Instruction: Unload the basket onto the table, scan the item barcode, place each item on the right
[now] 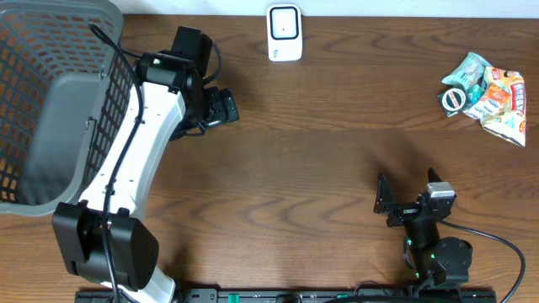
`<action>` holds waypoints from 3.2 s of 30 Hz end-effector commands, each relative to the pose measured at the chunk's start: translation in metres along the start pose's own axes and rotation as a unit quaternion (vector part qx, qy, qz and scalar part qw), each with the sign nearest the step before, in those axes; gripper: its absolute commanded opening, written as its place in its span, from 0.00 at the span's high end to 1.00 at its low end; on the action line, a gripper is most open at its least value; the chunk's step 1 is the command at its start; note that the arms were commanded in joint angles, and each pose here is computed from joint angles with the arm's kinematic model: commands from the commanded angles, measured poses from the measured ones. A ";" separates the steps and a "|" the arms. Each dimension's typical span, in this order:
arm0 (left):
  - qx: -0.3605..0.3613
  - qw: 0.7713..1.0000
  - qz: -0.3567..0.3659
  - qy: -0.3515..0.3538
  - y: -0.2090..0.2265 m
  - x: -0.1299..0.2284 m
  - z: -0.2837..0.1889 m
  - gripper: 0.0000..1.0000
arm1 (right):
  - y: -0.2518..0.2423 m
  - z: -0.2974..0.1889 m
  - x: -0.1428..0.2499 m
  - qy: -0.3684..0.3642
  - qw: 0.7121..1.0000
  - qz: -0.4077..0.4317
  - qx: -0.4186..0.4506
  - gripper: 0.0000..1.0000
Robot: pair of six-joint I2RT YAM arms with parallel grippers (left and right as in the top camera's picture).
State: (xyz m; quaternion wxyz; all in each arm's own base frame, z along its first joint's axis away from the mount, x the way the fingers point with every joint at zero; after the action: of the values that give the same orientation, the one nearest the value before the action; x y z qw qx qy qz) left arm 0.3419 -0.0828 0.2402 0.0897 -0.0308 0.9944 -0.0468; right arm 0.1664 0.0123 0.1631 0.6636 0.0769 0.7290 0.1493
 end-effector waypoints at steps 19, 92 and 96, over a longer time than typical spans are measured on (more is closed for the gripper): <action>-0.003 1.000 -0.007 0.005 0.001 0.001 0.002 0.00 | -0.008 -0.001 -0.002 -0.009 0.999 -0.020 0.023 0.01; -0.003 1.000 -0.007 0.005 0.001 0.001 0.002 0.00 | -0.010 -0.001 -0.003 -0.013 0.999 -0.019 0.035 0.01; -0.003 1.000 -0.007 0.005 0.001 0.001 0.002 0.00 | -0.010 -0.001 -0.003 -0.013 0.999 -0.019 0.035 0.01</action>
State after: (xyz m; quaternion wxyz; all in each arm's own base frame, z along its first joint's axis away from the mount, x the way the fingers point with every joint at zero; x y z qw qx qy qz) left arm 0.3419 -0.0828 0.2402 0.0897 -0.0310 0.9944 -0.0468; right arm 0.1669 0.0022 0.1630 0.6698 0.0907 0.7278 0.1160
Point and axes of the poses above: each gripper's point midway between its finger pads, its own z axis out along the fingers, its own y axis along the line the jaws close on, x = y × z, the point moved 8 cm from there along -z, back along the fingers, and after that the axes turned 13 degrees about z, right-handed, at the moved point
